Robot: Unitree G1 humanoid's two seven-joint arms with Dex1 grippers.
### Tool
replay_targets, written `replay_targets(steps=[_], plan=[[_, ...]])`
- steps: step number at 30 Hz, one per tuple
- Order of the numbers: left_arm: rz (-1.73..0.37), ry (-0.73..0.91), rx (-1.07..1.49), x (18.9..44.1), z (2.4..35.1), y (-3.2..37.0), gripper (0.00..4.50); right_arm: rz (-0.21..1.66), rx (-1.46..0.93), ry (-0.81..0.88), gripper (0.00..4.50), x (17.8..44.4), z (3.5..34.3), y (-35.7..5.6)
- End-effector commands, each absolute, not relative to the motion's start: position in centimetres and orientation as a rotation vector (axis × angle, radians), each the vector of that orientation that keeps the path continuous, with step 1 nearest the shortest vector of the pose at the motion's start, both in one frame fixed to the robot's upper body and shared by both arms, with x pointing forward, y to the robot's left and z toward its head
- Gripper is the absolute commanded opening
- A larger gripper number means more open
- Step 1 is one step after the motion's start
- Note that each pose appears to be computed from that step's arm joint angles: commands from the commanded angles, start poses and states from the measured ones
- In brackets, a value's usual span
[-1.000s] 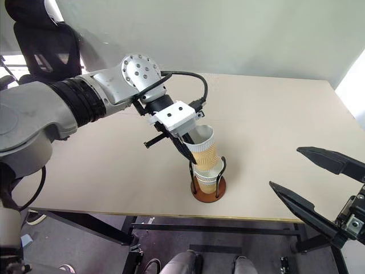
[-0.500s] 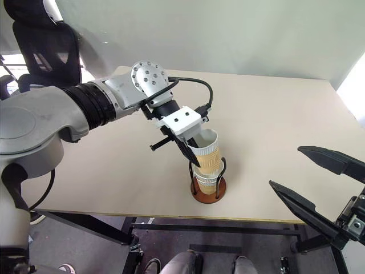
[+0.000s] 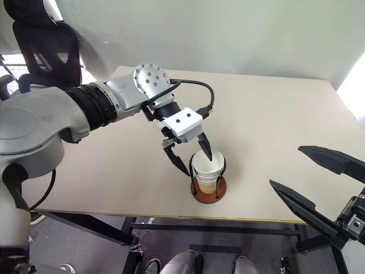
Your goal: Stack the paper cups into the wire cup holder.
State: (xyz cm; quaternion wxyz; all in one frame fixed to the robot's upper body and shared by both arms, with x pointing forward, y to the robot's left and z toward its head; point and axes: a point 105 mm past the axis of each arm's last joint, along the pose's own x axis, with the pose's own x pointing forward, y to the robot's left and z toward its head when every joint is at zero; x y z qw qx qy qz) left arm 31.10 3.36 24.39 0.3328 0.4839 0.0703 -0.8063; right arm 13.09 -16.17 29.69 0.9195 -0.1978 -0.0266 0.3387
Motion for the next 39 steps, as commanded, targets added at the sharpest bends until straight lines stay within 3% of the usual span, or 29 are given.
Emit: replay_targets(steps=[1,7,11,18,24,32,39], plan=[[-2.091,0.089,1.223,31.2,26.1,2.6,3.26,0.673,-0.421,-0.081,3.36,13.2,30.2,-16.4],[-1.984,-0.165,0.863,31.9,31.1,1.7,3.26,0.625,-0.437,-0.084,3.36,14.8,29.7,-16.9],[-1.802,-0.33,0.555,33.9,34.7,4.6,3.26,0.511,-0.46,-0.047,3.36,16.9,28.8,-19.0],[-1.58,-0.178,0.492,36.0,32.0,11.9,3.26,0.566,-0.421,-0.033,3.36,18.2,28.8,-20.4],[-1.423,-0.049,0.39,35.9,29.4,17.8,3.26,0.64,-0.413,0.0,3.36,20.2,28.3,-21.5],[-1.285,0.136,0.369,34.4,25.3,21.8,3.26,0.76,-0.431,0.037,3.36,21.4,27.6,-22.3],[-1.227,0.202,0.387,33.0,23.9,23.5,3.26,0.808,-0.441,0.049,3.36,22.0,27.6,-22.9]])
